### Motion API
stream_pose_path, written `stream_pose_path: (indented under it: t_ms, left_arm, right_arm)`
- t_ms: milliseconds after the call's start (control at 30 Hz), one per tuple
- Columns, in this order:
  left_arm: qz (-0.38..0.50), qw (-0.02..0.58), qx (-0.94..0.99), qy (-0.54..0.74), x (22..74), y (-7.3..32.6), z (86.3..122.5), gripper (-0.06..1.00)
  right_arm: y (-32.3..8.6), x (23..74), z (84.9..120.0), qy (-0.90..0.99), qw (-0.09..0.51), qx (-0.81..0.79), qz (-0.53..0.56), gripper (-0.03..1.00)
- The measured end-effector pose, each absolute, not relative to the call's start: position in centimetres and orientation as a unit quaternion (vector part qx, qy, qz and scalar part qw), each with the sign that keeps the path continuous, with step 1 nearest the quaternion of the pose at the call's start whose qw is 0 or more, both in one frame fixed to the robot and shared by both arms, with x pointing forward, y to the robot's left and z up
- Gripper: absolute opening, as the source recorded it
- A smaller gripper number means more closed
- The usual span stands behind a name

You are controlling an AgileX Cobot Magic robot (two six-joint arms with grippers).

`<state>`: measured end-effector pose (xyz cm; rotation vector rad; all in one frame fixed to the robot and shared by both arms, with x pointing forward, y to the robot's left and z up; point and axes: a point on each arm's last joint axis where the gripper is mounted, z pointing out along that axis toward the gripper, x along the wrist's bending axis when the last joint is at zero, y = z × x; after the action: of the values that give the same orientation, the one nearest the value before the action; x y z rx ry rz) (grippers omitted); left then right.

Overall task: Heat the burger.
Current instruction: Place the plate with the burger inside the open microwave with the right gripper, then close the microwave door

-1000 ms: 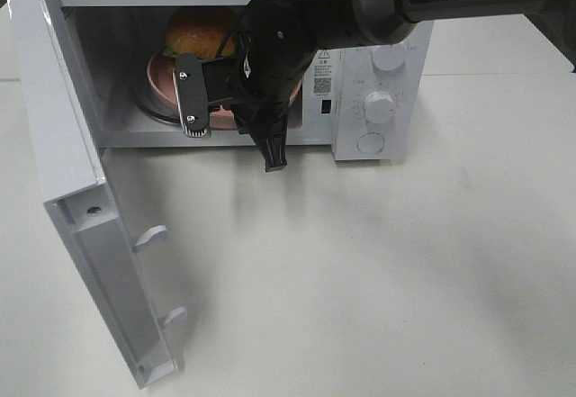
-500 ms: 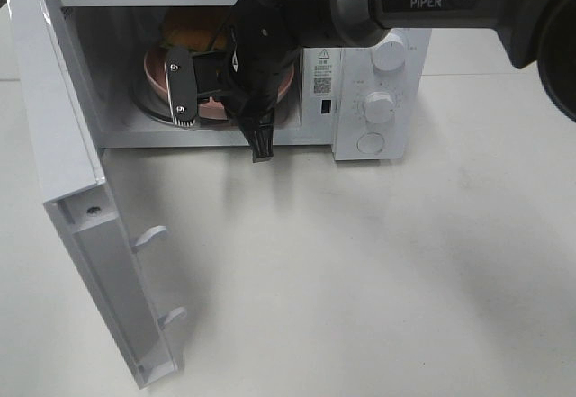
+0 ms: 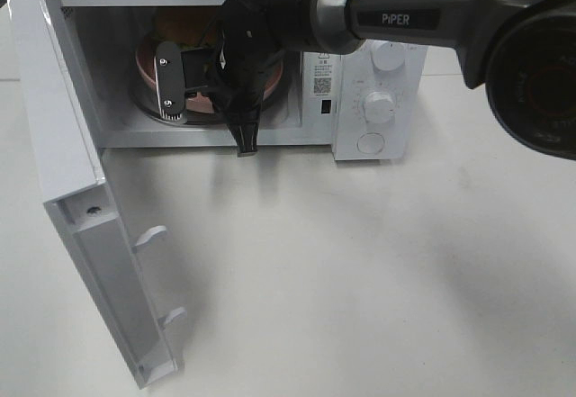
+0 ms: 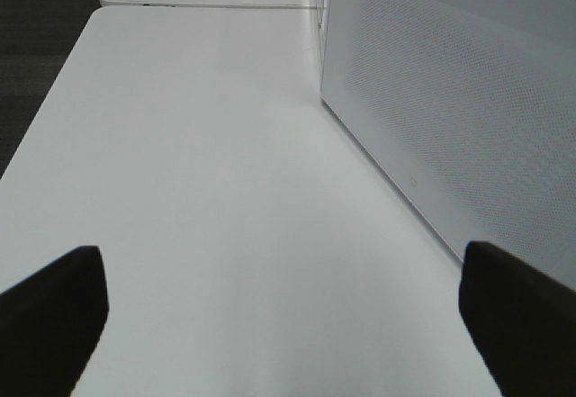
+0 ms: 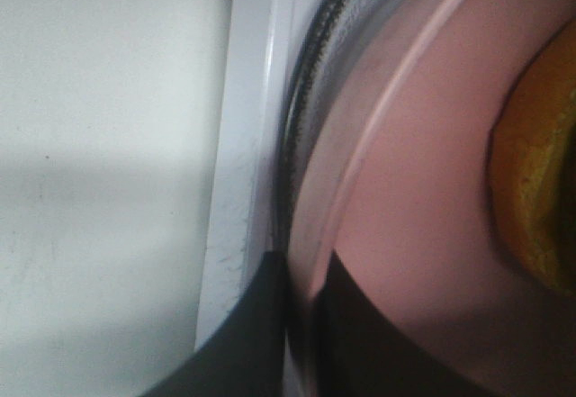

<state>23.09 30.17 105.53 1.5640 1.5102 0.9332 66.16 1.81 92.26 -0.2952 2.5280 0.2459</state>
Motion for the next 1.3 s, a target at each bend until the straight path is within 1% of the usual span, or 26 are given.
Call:
stream_pose_path:
  t_ms: [133, 500, 633, 700, 800, 867, 900, 933, 967, 1000, 1033, 1067, 1100, 1133, 1167, 1300]
  left_arm:
    - [0.365, 0.378, 0.612, 0.591, 23.09, 30.17, 105.53, 0.98]
    - [0.365, 0.378, 0.612, 0.591, 23.09, 30.17, 105.53, 0.98]
    - [0.365, 0.378, 0.612, 0.591, 23.09, 30.17, 105.53, 0.98]
    - [0.365, 0.378, 0.612, 0.591, 23.09, 30.17, 105.53, 0.98]
    - [0.365, 0.378, 0.612, 0.591, 23.09, 30.17, 105.53, 0.98]
    - [0.365, 0.378, 0.612, 0.591, 23.09, 30.17, 105.53, 0.98]
    - [0.365, 0.378, 0.612, 0.591, 23.09, 30.17, 105.53, 0.98]
    - [0.365, 0.378, 0.612, 0.591, 23.09, 30.17, 105.53, 0.98]
    - [0.365, 0.378, 0.612, 0.591, 23.09, 30.17, 105.53, 0.98]
    - [0.365, 0.378, 0.612, 0.591, 23.09, 30.17, 105.53, 0.98]
    - [0.365, 0.378, 0.612, 0.591, 23.09, 30.17, 105.53, 0.98]
    - [0.365, 0.378, 0.612, 0.591, 23.09, 30.17, 105.53, 0.98]
    - [0.365, 0.378, 0.612, 0.591, 23.09, 30.17, 105.53, 0.98]
    - [0.365, 0.378, 0.612, 0.591, 23.09, 30.17, 105.53, 0.98]
    - [0.365, 0.378, 0.612, 0.591, 23.09, 30.17, 105.53, 0.98]
    - [0.365, 0.378, 0.612, 0.591, 23.09, 30.17, 105.53, 0.98]
  right_arm:
    - [1.92, 66.32, 91.6, 0.949, 0.283, -0.108, 0.089, 0.05]
    - [2.14, 66.58, 91.45, 0.947, 0.288, -0.107, 0.093, 0.05]
    - [2.14, 66.59, 91.39, 0.947, 0.287, -0.107, 0.092, 0.07]
    - [2.25, 66.72, 91.59, 0.944, 0.295, -0.108, 0.097, 0.12]
    - [2.29, 66.76, 91.65, 0.943, 0.298, -0.107, 0.1, 0.14]
    - [2.41, 66.86, 91.87, 0.941, 0.304, -0.1, 0.108, 0.26]
    - [2.41, 66.86, 91.87, 0.941, 0.304, -0.1, 0.108, 0.26]
    - [2.43, 66.88, 91.92, 0.941, 0.306, -0.1, 0.109, 0.29]
    - [2.43, 66.88, 91.92, 0.941, 0.305, -0.099, 0.109, 0.36]
    - [2.43, 66.88, 91.92, 0.941, 0.305, -0.099, 0.109, 0.36]
    - [2.45, 66.9, 91.99, 0.94, 0.307, -0.098, 0.111, 0.4]
    - [2.46, 66.91, 92.0, 0.94, 0.308, -0.098, 0.111, 0.45]
    - [2.46, 66.91, 92.0, 0.94, 0.308, -0.098, 0.111, 0.45]
    - [2.47, 66.91, 92.06, 0.94, 0.308, -0.098, 0.112, 0.49]
    - [2.48, 66.91, 92.03, 0.939, 0.309, -0.099, 0.113, 0.5]
    - [2.4, 66.78, 91.58, 0.94, 0.306, -0.1, 0.112, 0.54]
